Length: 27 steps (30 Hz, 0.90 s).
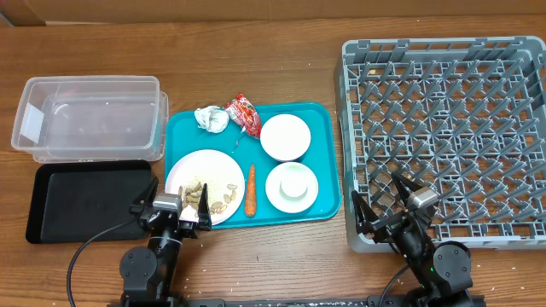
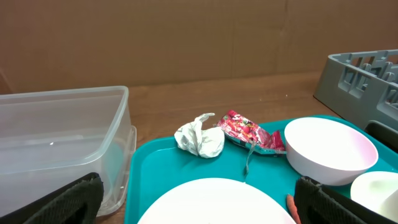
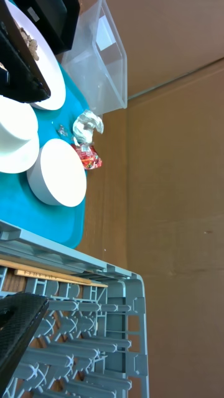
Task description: Sort waste into correct bins and load items into the dishwasher
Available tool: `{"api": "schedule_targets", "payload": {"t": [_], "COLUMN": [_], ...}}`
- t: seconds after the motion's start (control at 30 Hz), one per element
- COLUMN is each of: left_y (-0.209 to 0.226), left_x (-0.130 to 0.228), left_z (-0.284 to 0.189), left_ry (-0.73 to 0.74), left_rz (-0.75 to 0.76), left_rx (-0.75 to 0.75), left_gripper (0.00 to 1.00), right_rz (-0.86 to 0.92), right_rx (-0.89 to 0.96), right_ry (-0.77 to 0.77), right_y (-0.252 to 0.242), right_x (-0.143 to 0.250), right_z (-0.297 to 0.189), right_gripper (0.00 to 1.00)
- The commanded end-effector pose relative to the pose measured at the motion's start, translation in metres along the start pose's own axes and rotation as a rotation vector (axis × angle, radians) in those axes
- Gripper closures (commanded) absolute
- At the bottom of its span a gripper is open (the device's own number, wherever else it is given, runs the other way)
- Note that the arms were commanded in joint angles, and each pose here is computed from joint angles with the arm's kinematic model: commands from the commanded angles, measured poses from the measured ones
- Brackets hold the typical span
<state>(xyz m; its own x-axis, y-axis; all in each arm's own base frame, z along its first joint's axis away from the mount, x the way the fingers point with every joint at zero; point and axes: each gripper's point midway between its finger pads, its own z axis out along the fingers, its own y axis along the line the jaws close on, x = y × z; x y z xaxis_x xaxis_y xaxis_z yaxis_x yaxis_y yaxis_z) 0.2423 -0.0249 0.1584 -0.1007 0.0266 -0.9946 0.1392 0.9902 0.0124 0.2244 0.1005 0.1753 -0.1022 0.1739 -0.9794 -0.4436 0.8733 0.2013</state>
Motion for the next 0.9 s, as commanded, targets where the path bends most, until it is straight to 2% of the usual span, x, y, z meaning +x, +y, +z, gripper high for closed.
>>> {"api": "schedule_targets", "payload": {"t": [0.0,0.87], "left_y": [0.0002,0.0002], "left_x": [0.001,0.0009], "left_z": [0.0001,0.0001], "left_ry": [-0.006,-0.006], "left_rz": [-0.01,-0.01], "left_rx": [0.0,0.0], "left_gripper": [0.0,0.0], "right_rz": [-0.001,-0.001], "right_rx": [-0.006,-0.006], "right_ry": [-0.006,-0.006], "right_y": [0.0008,0.0008], "right_x": [0.0012,0.0012], "right_z": [0.0,0.0], "right_gripper": [0.0,0.0]}}
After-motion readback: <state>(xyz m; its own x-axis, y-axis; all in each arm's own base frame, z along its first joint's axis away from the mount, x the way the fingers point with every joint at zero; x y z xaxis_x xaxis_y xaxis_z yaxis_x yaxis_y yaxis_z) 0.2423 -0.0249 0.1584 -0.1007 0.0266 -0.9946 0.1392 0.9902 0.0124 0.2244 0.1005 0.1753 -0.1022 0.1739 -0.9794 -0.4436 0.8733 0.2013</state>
